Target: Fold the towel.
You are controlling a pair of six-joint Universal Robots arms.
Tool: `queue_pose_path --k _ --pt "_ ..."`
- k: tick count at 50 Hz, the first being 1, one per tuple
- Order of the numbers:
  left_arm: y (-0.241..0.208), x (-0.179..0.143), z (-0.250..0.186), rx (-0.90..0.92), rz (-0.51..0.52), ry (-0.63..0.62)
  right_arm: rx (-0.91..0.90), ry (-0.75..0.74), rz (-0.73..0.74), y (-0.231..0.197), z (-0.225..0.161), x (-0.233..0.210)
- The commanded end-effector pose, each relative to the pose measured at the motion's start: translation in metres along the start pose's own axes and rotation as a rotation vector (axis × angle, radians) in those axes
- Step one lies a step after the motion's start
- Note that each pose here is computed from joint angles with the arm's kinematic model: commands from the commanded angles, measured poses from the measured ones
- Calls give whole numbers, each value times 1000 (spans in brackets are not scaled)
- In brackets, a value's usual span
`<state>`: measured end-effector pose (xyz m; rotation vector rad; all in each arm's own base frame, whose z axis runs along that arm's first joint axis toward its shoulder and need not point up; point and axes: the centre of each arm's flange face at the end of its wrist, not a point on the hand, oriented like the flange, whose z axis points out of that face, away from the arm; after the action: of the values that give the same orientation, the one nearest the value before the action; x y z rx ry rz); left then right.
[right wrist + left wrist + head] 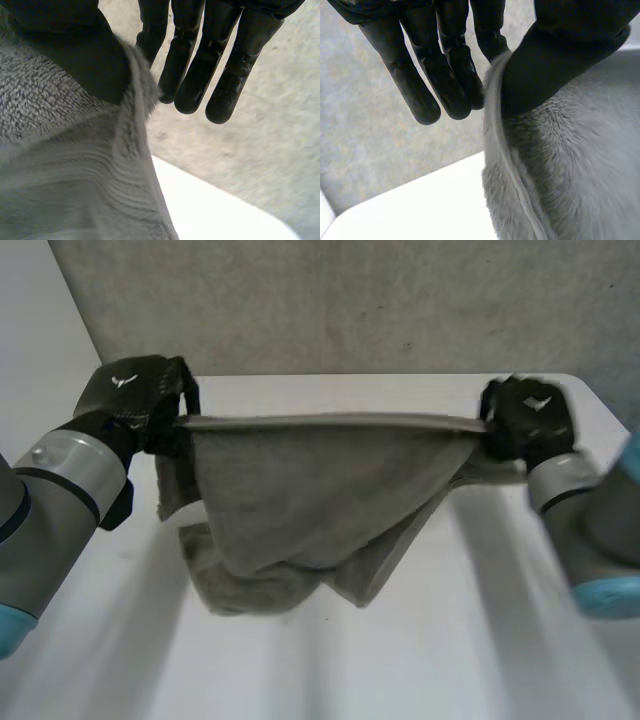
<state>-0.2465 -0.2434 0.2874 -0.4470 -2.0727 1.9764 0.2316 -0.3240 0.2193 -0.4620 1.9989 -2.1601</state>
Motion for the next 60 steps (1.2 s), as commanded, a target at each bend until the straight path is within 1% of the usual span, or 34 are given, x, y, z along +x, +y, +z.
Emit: queue_pose_path --k 1,5,9,14,19,22,23,24,26,27,29,30,31,32,33,34,35,36,37,38,39,40,41,44,46,50,51,52,53,54,55,58,59,60 --pt "24 -6 -3 -82 9 -12 -89 -152 -242 -43 -27 21" --pt "36 -4 -8 -122 43 -2 -154 -209 -297 -53 -43 16" --pt "52 2 -17 -180 116 63 -244 -259 -340 -62 -64 10" --pt "70 6 -20 -232 169 108 -362 -329 -374 -51 -76 5" --pt "93 7 -9 -304 216 124 -468 -417 -456 -25 -72 -6" --pt "106 7 5 -328 277 136 -532 -457 -525 -10 -66 -10" --pt "110 7 15 -329 322 138 -532 -457 -526 -10 -66 -10" --pt "110 7 15 -329 322 138 -548 -456 -565 -6 -60 -10" --pt "100 6 39 -269 425 136 -542 -439 -604 -6 -49 -9" --pt "100 6 39 -269 425 136 -518 -413 -632 -9 -37 -9" --pt "66 5 67 -137 498 95 -476 -377 -655 -17 -23 -11" --pt "66 5 67 -136 498 95 -405 -330 -678 -30 -7 -12" --pt "39 5 81 -35 507 62 -405 -330 -678 -30 -7 -12" --pt "39 5 81 -34 507 62 -299 -265 -695 -50 12 -11" --pt "7 3 96 92 507 21 -159 -182 -706 -77 31 -8" --pt "-31 3 108 245 507 -23 -157 -181 -706 -78 32 -7" --pt "-31 3 109 246 507 -23 0 -95 -708 -108 47 -4" --pt "-71 1 115 405 503 -72 169 -7 -702 -142 58 1" --pt "-111 0 115 562 494 -125 171 -6 -701 -142 58 1" --pt "-111 -1 115 564 494 -125 328 67 -682 -170 64 3" --pt "-141 -2 112 691 483 -168 473 133 -664 -196 64 7" --pt "-161 -3 107 781 472 -200 475 134 -664 -196 64 7" --pt "-161 -3 107 782 472 -200 592 193 -642 -218 60 11" --pt "-177 -6 99 851 455 -231 675 223 -633 -228 48 11" --pt "-173 -8 97 826 444 -233 655 207 -635 -223 44 9" --pt "-126 -16 98 666 390 -200 574 164 -626 -197 40 6" --pt "-126 -16 98 666 390 -200 520 141 -625 -180 39 5" --pt "-105 -20 98 598 381 -186 448 109 -625 -157 37 2" --pt "-84 -25 96 535 371 -178 447 109 -625 -157 37 2" --pt "-84 -25 96 535 371 -178 369 79 -622 -134 35 2" --pt "-63 -28 94 473 361 -170 290 42 -619 -112 29 -1" --pt "-17 -32 88 342 342 -151 217 5 -616 -92 23 -4" --pt "-17 -32 88 341 342 -151 147 -34 -609 -72 16 -8" --pt "7 -31 85 277 331 -138 79 -77 -602 -53 7 -12"
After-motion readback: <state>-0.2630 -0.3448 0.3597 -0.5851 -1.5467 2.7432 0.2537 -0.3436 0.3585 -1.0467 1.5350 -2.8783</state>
